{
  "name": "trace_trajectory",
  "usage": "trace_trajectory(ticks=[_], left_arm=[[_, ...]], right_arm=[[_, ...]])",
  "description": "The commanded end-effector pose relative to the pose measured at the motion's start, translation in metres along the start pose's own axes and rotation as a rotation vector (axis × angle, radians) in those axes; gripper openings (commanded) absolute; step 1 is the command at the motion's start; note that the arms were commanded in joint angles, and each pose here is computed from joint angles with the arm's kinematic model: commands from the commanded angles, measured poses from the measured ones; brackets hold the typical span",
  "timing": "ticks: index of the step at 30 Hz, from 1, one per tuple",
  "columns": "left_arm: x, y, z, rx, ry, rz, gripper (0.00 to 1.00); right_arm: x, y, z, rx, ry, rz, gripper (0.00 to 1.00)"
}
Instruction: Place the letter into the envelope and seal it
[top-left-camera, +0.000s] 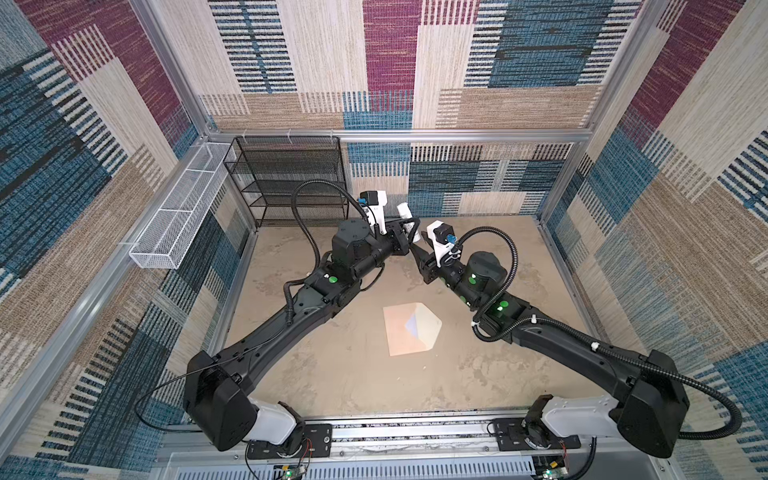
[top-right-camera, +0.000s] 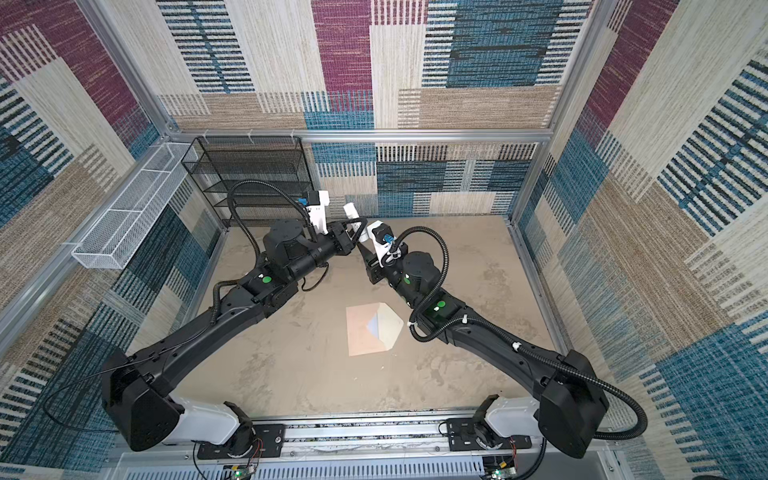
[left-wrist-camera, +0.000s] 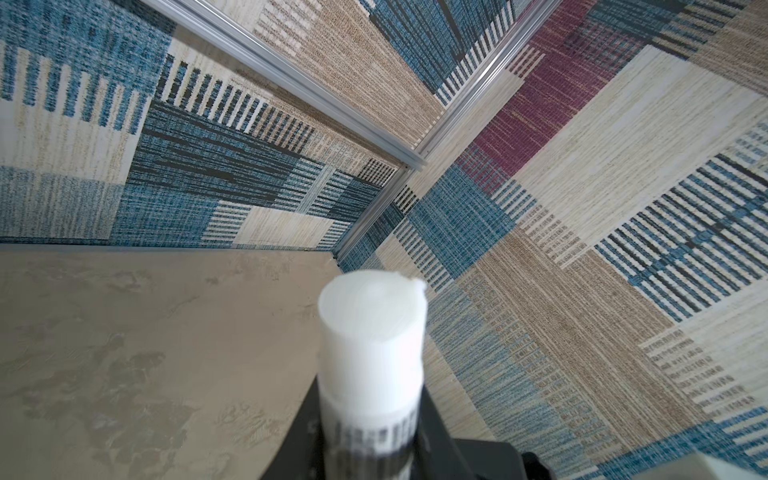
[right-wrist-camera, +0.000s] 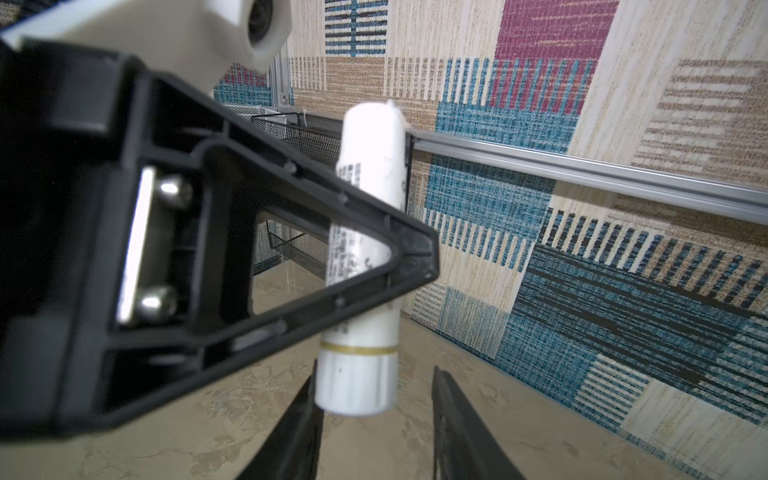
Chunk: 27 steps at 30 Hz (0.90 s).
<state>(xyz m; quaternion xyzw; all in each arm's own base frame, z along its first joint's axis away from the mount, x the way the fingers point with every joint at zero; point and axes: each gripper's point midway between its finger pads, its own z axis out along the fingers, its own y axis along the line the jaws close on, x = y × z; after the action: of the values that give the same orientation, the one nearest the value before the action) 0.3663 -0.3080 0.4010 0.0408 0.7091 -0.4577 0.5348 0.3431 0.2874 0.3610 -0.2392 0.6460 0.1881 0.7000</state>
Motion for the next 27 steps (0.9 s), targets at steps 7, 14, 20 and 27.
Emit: trace_trajectory(ticks=[7,14,20,27], left_arm=[[-0.002,0.002,0.000,-0.019,-0.007,0.034,0.00],[0.002,0.002,0.001,-0.011,0.007,0.027,0.00],[0.015,-0.002,0.005,0.031,0.061,0.002,0.00],[0.034,-0.016,-0.003,0.184,0.142,-0.032,0.00]], right_arm=[[-0.015,0.001,0.007,-0.002,-0.038,-0.013,0.33],[-0.016,0.004,0.008,-0.010,-0.038,-0.020,0.22],[-0.025,0.008,0.004,-0.042,-0.052,-0.027,0.15],[-0.048,0.026,-0.017,-0.208,-0.096,0.089,0.08]])
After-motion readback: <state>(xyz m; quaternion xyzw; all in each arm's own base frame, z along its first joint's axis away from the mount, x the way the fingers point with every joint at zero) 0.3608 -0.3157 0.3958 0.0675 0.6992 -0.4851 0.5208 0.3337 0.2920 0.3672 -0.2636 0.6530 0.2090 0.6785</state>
